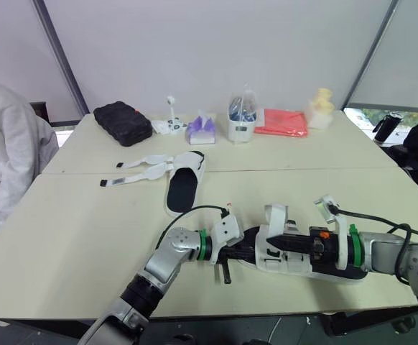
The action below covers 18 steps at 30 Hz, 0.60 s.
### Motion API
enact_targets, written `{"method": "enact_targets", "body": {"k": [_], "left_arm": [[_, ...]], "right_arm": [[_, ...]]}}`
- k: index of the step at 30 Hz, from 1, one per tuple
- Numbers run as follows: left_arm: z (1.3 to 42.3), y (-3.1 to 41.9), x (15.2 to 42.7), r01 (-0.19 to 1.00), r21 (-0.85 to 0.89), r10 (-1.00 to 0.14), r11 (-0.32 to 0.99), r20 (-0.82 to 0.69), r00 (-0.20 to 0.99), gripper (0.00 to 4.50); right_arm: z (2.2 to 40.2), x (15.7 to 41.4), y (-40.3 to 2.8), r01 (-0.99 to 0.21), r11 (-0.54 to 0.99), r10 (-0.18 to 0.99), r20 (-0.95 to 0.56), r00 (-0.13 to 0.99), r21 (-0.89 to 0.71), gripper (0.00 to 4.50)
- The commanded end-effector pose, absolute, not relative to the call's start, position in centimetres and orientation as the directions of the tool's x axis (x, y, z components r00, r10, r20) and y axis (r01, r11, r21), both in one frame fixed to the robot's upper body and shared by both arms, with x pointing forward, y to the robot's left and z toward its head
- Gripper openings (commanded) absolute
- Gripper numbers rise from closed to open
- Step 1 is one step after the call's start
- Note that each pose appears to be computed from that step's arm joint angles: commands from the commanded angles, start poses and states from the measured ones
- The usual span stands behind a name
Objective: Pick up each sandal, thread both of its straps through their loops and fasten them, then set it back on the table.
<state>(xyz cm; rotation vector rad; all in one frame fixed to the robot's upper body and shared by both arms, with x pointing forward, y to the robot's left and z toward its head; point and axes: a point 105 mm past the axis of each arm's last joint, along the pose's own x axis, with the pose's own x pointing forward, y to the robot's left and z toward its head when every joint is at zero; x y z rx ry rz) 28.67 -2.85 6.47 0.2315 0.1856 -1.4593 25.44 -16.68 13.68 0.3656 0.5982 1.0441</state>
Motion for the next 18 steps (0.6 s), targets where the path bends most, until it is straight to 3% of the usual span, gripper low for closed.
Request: {"method": "enact_targets", "body": {"k": [1,5,9,18], "left_arm": [[3.4,-1.7,28.8,0.987,-0.022,-0.920,0.157,-0.367,0.138,0.00],[3.4,-1.7,28.8,0.987,-0.022,-0.920,0.157,-0.367,0.138,0.00],[3.3,-1.7,28.8,0.987,-0.022,-0.919,0.161,-0.368,0.141,0.00],[3.4,-1.7,28.9,0.987,-0.025,-0.920,0.161,-0.365,0.141,0.00]], "right_arm": [[14.7,25.4,-16.6,-0.716,0.449,0.893,-0.254,0.371,0.534,0.02],[14.7,25.4,-16.6,-0.716,0.449,0.893,-0.255,0.371,0.534,0.02],[11.7,24.3,-17.0,-0.713,0.510,0.853,-0.387,0.349,0.481,0.02],[12.1,24.5,-17.1,-0.763,0.498,0.851,-0.402,0.339,0.412,0.02]]}}
